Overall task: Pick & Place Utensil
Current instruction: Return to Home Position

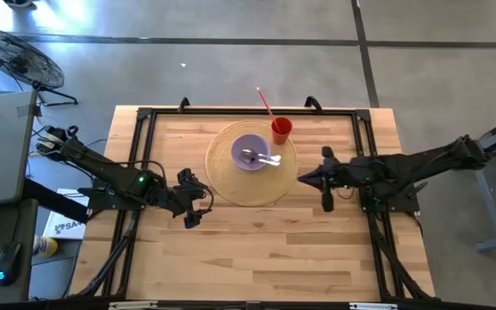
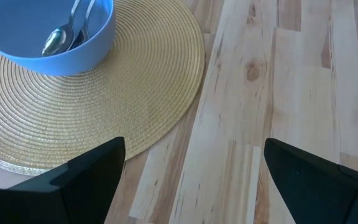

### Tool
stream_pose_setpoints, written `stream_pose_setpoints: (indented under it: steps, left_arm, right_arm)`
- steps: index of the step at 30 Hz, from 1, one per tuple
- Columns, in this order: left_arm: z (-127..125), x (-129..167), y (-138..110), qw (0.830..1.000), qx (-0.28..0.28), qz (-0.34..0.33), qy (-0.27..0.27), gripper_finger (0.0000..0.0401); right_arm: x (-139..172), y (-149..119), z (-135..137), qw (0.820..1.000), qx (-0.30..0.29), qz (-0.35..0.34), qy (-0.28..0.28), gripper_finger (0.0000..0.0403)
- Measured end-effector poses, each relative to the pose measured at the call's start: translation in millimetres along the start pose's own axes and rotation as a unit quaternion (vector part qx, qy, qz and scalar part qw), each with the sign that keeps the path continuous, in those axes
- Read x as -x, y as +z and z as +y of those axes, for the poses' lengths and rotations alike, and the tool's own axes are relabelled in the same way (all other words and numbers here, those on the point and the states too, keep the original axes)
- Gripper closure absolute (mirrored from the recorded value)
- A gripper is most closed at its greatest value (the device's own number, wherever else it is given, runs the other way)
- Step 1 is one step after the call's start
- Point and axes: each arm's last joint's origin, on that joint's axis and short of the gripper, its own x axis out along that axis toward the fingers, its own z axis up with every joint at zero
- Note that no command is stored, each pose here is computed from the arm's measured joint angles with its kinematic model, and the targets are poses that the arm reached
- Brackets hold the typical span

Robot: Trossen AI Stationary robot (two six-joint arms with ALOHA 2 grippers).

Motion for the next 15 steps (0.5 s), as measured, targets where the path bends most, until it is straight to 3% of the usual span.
stream_pose_setpoints:
  steps: [6,15]
  left_arm:
    - [0.0,0.0,0.0,1.0,0.0,0.0,0.0,0.0023]
    - [0.0,0.0,0.0,1.0,0.0,0.0,-0.001,0.0023]
  right_arm:
    - [18.2,-26.5,-11.0,0.999,-0.008,-0.049,0.014,0.04]
    - [31.6,-59.0,-21.3,0.998,-0.002,-0.058,0.04,0.0402]
